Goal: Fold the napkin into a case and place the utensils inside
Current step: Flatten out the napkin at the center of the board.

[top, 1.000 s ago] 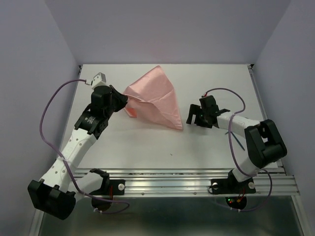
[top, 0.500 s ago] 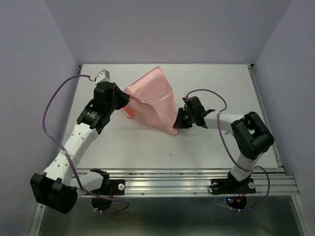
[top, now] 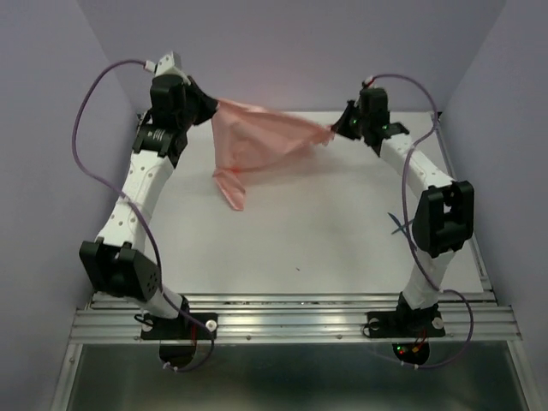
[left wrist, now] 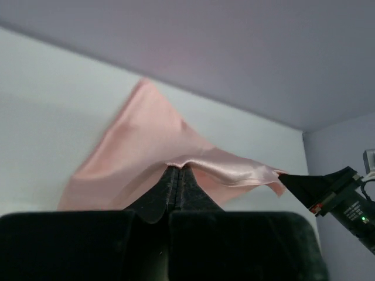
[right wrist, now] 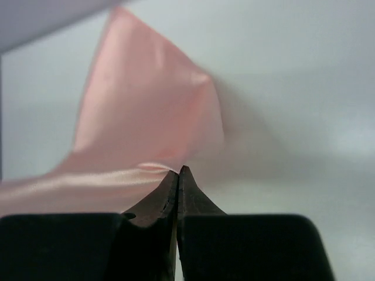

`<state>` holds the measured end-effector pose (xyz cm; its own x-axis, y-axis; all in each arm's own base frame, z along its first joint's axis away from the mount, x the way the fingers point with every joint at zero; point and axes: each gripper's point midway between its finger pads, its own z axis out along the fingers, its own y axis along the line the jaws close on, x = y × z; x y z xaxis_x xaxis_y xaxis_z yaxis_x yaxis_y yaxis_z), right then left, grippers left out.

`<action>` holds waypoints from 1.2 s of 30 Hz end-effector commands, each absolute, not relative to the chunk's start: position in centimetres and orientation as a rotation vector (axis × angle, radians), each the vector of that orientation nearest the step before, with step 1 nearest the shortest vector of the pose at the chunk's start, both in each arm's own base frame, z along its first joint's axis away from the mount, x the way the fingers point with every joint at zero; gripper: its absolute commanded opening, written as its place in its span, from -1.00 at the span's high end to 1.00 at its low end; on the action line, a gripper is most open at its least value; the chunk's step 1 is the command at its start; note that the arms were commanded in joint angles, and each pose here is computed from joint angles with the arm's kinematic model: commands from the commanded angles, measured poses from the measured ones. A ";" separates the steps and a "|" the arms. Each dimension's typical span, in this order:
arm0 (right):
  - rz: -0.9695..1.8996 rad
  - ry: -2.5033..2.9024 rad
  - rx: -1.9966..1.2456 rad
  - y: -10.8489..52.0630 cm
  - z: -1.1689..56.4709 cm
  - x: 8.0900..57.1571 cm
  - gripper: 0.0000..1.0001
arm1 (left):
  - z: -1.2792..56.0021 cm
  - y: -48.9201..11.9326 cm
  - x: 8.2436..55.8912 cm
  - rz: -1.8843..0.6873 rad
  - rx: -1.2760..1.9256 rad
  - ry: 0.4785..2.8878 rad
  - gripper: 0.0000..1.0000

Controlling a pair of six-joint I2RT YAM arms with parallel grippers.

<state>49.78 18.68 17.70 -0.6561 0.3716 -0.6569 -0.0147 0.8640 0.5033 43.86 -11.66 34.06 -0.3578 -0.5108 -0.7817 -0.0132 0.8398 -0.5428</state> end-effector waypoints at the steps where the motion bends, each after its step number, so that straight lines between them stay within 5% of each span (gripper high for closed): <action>1: 0.512 1.955 0.158 17.1 31.7 53.8 0.99 | 47.3 -12.2 46.7 -0.664 -0.198 1.580 1.00; 5: 0.467 1.932 0.127 16.1 33.3 52.2 0.95 | 51.1 -12.5 45.7 -0.684 -0.094 1.502 1.00; 10: 0.377 1.997 0.171 13.3 28.3 46.4 0.87 | 42.7 -13.6 43.4 -0.737 -0.035 1.661 1.00; 12: 0.351 2.110 0.213 12.3 22.1 43.0 0.68 | 38.7 -14.3 42.0 -0.784 -0.019 1.740 1.00; 18: 0.273 2.215 0.312 9.2 15.9 35.1 -0.03 | 22.4 -14.3 36.8 -0.810 -0.148 2.061 1.00; 23: 0.280 2.342 0.383 9.1 11.7 32.1 -0.06 | 17.1 -12.4 35.5 -0.688 -0.251 2.180 1.00; 36: 0.274 2.533 0.478 9.9 4.5 30.9 -0.09 | 14.6 -11.6 34.9 -0.623 -0.287 2.252 1.00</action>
<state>30.47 9.40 5.67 -0.7892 0.3593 -0.4980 0.2598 0.9302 0.2594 34.47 -11.59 13.96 -0.7054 -0.3947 -0.5887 -0.0364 0.8497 -0.5261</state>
